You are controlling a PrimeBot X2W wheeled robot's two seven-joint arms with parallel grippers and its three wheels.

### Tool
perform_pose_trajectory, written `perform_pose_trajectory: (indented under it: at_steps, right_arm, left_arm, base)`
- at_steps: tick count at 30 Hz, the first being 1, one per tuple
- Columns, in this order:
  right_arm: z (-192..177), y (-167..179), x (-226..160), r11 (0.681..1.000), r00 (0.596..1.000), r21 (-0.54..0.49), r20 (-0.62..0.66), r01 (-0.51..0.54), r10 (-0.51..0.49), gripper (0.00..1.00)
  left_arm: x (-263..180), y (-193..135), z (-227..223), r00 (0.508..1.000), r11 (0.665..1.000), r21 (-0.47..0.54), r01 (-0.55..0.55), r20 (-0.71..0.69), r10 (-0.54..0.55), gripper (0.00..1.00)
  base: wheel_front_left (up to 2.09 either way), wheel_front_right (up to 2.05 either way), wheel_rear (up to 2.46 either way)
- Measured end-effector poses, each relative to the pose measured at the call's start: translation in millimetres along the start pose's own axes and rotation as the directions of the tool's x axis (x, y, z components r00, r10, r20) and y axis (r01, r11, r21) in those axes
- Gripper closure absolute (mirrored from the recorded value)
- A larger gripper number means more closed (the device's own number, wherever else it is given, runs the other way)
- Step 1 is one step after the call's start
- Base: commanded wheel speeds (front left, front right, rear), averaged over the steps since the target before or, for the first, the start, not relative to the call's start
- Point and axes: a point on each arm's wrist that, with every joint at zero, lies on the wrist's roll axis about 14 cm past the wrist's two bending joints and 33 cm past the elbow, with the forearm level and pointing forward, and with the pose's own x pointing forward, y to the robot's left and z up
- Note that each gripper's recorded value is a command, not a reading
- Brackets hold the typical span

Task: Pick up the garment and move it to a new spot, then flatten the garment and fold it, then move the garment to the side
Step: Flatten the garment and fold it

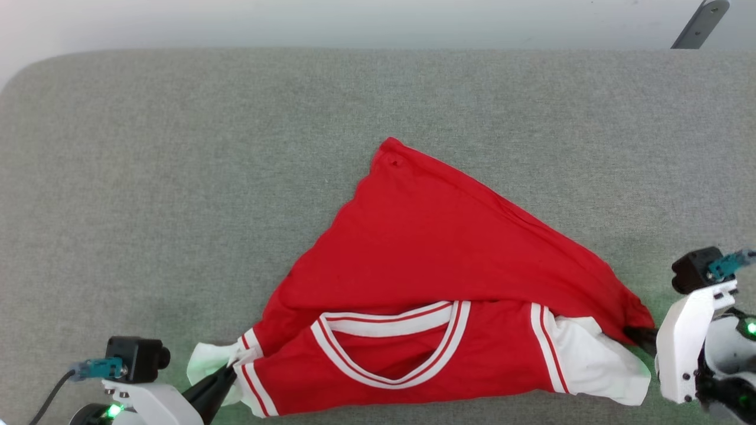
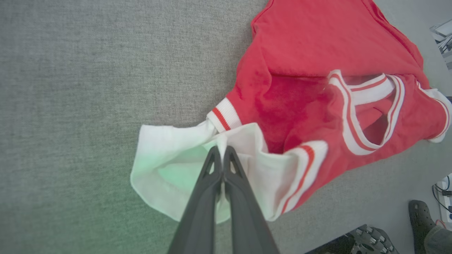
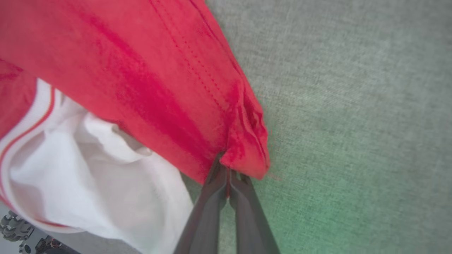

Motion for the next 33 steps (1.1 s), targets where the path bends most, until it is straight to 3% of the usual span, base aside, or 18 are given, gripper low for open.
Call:
perform_pose_trajectory:
  at_steps: [4, 6, 7, 15, 22, 27, 33]
  right_arm:
    - [-6.1, 3.1, 1.4, 1.0, 1.0, 0.014, 0.01, 0.009, -0.009, 0.97]
    - [-6.3, 4.1, 1.4, 1.0, 1.0, 0.014, 0.014, 0.012, -0.012, 0.39]
    - [-6.1, 4.6, 0.8, 1.0, 1.0, 0.015, 0.016, 0.012, -0.013, 0.0]
    - [9.6, 19.3, -10.6, 0.999, 0.999, -0.042, 0.038, -0.007, 0.008, 0.0]
    - [85.2, 53.1, -29.0, 0.985, 0.962, -0.168, 0.263, -0.026, 0.07, 0.0]
    - [137.6, 90.3, -23.7, 0.955, 0.912, -0.292, 0.381, -0.039, 0.154, 0.0]
    - [180.3, 127.8, 6.4, 0.908, 0.883, -0.415, 0.404, -0.058, 0.24, 0.0]
  left_arm:
    - [-0.7, 0.0, -0.5, 1.0, 1.0, -0.002, 0.002, 0.001, -0.002, 1.0]
    - [-1.5, -0.6, -1.0, 1.0, 1.0, -0.003, 0.003, 0.002, -0.003, 1.0]
    - [-2.2, -0.9, -1.2, 1.0, 1.0, -0.004, 0.003, 0.003, -0.003, 1.0]
    - [-9.6, -0.9, -2.2, 1.0, 1.0, -0.005, -0.002, 0.014, 0.002, 1.0]
    - [-15.3, -0.6, -3.3, 1.0, 1.0, -0.012, -0.007, 0.024, 0.007, 1.0]
    - [-14.3, -2.1, -1.5, 0.999, 1.0, -0.013, -0.001, 0.032, 0.001, 1.0]
    - [-9.2, -3.4, 2.6, 0.999, 1.0, -0.017, 0.011, 0.044, -0.01, 1.0]
  base:
    - [0.0, 0.0, 0.0]
    - [0.0, 0.0, 0.0]
    - [0.0, 0.0, 0.0]
    - [0.0, 0.0, 0.0]
    - [0.0, 0.0, 0.0]
    - [0.0, 0.0, 0.0]
    - [0.0, 0.0, 0.0]
